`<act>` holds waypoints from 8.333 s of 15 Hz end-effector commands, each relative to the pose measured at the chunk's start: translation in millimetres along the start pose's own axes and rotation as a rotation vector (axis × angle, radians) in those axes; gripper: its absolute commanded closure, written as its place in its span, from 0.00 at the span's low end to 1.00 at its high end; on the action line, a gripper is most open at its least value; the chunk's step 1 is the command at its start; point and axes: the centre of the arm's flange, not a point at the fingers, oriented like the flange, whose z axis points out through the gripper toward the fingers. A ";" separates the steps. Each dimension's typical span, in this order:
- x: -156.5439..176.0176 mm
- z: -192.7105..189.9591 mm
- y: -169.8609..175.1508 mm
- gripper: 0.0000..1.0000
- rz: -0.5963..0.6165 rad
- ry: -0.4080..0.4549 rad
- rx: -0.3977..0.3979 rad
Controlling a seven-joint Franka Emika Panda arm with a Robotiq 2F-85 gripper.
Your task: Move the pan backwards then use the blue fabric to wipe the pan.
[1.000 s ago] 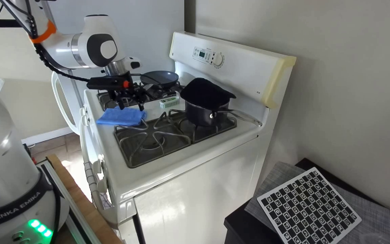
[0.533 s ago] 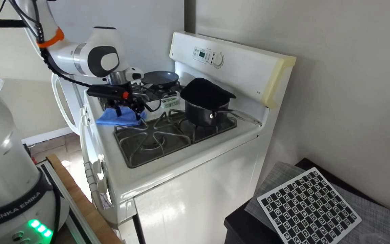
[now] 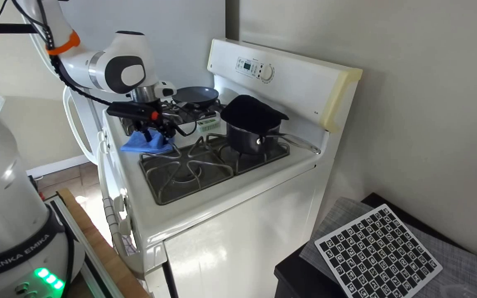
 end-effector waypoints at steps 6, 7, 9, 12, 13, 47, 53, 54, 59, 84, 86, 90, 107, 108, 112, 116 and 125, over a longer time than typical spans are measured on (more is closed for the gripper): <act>-10.9 -9.8 -16.4 1.00 0.004 -0.025 0.035; -8.7 -17.0 -20.9 1.00 0.003 -0.028 0.034; -3.0 -29.2 -29.7 1.00 -0.009 -0.037 0.034; 14.3 -51.7 -37.7 1.00 -0.034 -0.027 0.001; 22.0 -62.3 -37.5 1.00 -0.035 -0.013 -0.014; 250.7 -119.9 7.3 1.00 0.025 0.311 -0.061; 278.3 -92.8 -2.6 0.58 0.007 0.305 -0.062; 281.1 -94.3 -5.3 0.49 0.007 0.297 -0.065; 289.2 -91.7 -9.1 0.07 0.003 0.306 -0.075; 277.6 -38.5 2.5 1.00 -0.010 0.005 -0.094; 277.6 -37.3 -2.0 1.00 -0.016 -0.015 -0.082; 277.5 -31.5 -10.2 1.00 -0.021 -0.042 -0.054; 299.7 -12.2 -25.1 1.00 -0.103 0.170 0.012; 299.7 -10.6 -23.7 1.00 -0.108 0.178 0.009; 301.6 -7.5 -15.0 1.00 -0.133 0.219 -0.026; 301.4 -7.5 -2.9 1.00 -0.151 0.228 -0.077; 291.2 -18.3 -1.7 1.00 -0.181 0.108 -0.071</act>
